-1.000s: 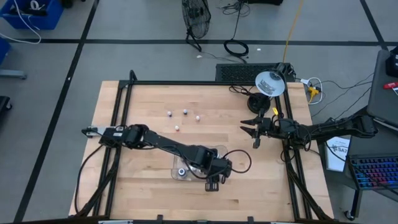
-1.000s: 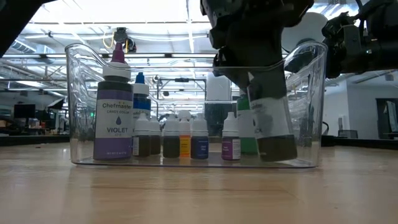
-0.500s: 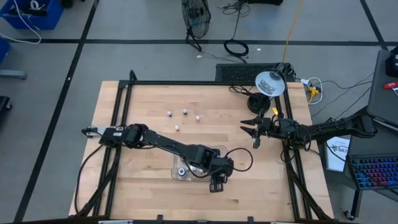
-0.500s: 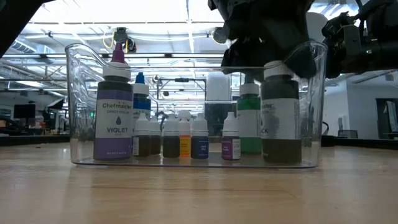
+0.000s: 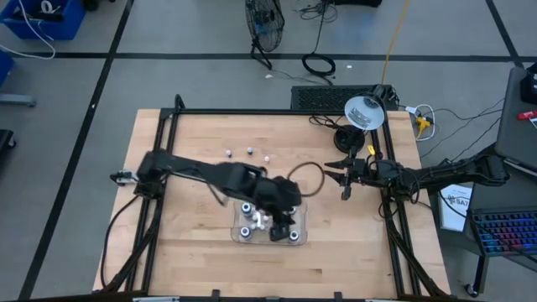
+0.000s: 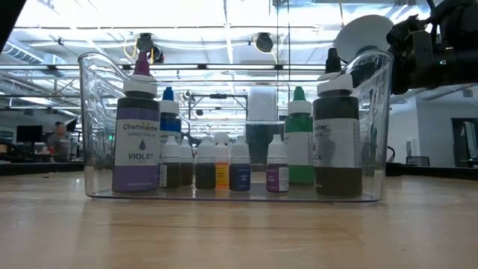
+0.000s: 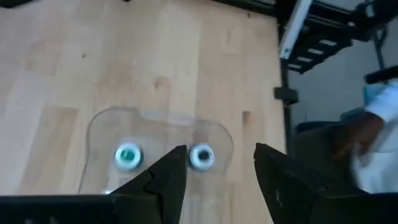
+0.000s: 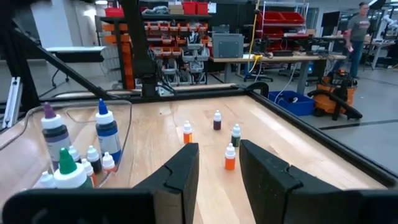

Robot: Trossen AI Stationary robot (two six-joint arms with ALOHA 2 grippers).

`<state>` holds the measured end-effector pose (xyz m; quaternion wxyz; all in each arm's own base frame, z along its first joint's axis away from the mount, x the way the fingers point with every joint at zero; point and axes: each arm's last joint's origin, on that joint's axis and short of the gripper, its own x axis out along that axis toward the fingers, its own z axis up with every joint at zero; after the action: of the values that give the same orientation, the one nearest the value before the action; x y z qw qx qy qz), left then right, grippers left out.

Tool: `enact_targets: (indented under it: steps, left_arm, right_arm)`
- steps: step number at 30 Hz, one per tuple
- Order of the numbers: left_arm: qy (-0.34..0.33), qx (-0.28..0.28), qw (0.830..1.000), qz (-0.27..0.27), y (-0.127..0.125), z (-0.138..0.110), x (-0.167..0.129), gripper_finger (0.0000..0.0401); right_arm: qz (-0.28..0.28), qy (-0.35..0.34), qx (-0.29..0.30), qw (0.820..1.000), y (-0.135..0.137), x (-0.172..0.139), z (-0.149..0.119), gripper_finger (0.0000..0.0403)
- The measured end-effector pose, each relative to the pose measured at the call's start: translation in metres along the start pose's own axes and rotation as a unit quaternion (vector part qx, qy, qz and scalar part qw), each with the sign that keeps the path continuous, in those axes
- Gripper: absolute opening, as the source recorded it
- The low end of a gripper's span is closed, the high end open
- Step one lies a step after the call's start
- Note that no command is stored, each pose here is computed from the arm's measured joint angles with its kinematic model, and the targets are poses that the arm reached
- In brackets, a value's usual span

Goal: Pick & Place food coloring
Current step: Put the top small orange food coloring bottle into the bin

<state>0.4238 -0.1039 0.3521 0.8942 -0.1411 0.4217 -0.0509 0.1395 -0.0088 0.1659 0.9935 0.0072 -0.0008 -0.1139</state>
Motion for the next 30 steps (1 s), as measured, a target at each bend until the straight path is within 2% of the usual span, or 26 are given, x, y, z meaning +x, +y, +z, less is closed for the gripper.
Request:
enact_targets:
  steps: [6,9,12,16,20,23,26,30]
  left_arm:
    - [-0.043,0.011,0.999,-0.017,-0.002,0.002,-0.076,0.0186]
    - [-0.072,0.062,0.995,-0.016,0.001,-0.001,-0.119,0.0186]
    - [-0.070,0.120,0.990,0.008,0.007,-0.012,-0.156,0.0187]
    - [-0.047,0.134,0.987,0.073,0.012,-0.030,-0.185,0.0186]
    - [-0.047,0.146,0.972,0.181,0.015,-0.043,-0.183,0.0186]
    - [-0.057,0.149,0.965,0.210,0.020,-0.052,-0.160,0.0186]
    - [-0.073,0.168,0.968,0.169,0.033,-0.064,-0.136,0.0187]
    - [-0.134,0.197,0.970,0.048,0.057,-0.088,-0.120,0.0187]
  right_arm:
    - [0.000,0.001,0.000,1.000,0.000,0.000,0.000,0.0107]
    - [0.000,0.002,0.000,1.000,0.000,0.000,0.000,0.0106]
    - [0.000,0.004,-0.001,1.000,0.000,0.000,-0.001,0.0105]
    - [0.000,0.004,-0.001,1.000,0.000,0.000,-0.001,0.0107]
    - [0.000,0.004,-0.001,1.000,0.000,0.000,-0.001,0.0105]
    - [0.000,0.004,-0.001,1.000,0.000,0.000,-0.001,0.0106]
    - [0.000,0.004,-0.001,1.000,0.000,0.000,-0.001,0.0107]
    - [0.000,0.004,-0.001,1.000,0.000,0.000,-0.001,0.0105]
